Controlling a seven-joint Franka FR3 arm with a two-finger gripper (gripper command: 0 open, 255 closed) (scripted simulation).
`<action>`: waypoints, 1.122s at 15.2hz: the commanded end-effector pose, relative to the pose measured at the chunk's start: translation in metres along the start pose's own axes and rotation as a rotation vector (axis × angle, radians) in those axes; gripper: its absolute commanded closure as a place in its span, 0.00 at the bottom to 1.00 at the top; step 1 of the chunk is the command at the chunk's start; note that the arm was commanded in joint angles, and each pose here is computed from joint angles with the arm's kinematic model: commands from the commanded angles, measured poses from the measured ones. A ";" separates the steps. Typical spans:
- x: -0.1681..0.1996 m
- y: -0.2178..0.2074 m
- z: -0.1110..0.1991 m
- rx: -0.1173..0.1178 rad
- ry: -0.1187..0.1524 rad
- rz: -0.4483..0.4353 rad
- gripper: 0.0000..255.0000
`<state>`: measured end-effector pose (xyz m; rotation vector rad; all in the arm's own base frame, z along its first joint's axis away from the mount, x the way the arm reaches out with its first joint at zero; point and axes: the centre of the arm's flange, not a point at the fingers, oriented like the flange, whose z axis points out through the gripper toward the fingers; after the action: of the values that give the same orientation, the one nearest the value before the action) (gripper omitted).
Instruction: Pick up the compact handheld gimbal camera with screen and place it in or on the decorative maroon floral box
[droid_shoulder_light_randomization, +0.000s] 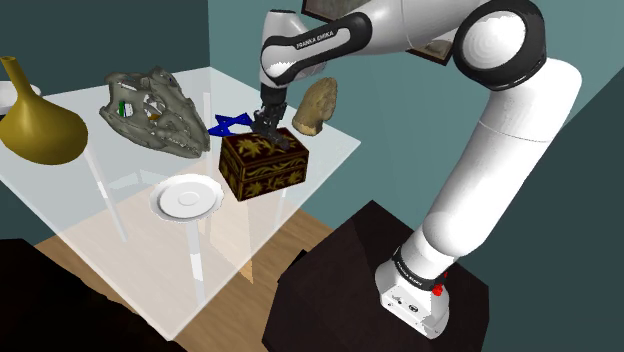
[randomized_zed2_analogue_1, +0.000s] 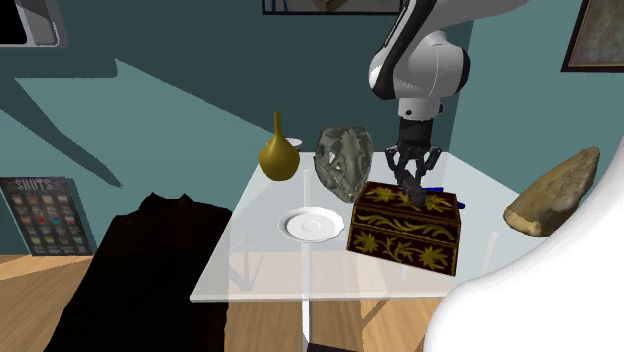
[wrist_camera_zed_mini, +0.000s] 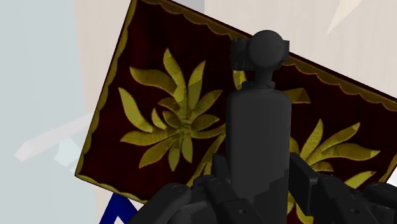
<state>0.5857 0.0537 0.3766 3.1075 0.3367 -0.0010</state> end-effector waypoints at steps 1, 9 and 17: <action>0.000 0.001 0.011 0.000 0.001 0.000 1.00; 0.000 0.001 0.011 0.000 0.001 0.000 0.00; 0.000 0.001 -0.029 0.000 0.001 0.000 0.00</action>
<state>0.5858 0.0526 0.3919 3.1074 0.3362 0.0012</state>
